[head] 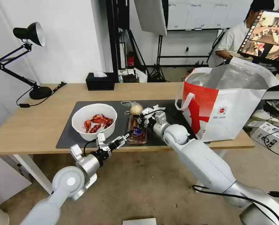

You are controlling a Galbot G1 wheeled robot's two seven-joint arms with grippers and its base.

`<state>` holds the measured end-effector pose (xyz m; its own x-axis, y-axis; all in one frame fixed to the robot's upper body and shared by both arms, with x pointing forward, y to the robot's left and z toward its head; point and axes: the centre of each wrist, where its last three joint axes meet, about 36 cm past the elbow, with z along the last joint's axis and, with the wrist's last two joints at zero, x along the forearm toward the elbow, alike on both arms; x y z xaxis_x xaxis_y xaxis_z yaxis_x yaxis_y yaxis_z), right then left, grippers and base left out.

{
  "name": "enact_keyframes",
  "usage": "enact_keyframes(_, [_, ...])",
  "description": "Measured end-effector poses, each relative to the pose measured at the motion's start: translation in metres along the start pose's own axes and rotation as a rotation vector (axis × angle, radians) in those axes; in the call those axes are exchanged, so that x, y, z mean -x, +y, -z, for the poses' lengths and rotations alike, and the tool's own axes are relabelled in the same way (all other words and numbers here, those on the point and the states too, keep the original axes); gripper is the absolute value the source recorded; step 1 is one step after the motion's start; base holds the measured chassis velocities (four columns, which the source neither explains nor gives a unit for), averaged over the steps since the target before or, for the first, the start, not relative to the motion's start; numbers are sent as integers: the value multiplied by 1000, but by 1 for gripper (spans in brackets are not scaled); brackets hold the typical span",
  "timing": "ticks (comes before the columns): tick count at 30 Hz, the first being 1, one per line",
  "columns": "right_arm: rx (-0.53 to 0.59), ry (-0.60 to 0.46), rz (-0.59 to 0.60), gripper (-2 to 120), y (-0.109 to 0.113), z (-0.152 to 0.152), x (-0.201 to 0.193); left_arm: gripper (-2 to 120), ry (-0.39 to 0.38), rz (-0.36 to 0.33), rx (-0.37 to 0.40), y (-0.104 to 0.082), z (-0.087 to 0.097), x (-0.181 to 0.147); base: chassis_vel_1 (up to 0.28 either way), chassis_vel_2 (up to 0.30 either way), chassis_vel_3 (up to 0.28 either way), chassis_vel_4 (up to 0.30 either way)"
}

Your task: Pick up the trash from the table and place it into the takeout bag.

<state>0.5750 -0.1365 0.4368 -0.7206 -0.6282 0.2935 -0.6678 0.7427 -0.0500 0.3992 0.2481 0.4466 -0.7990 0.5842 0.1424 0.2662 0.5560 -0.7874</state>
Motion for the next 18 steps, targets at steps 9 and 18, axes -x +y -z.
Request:
enact_keyframes(9, [2,-5,5,0,3,1,-1,100,12,43,-2,4,0,11,0,0,0,0])
enact_keyframes(18, [6,-6,8,0,5,-1,-2,100,57,113,12,7,2,23,0,0,0,0])
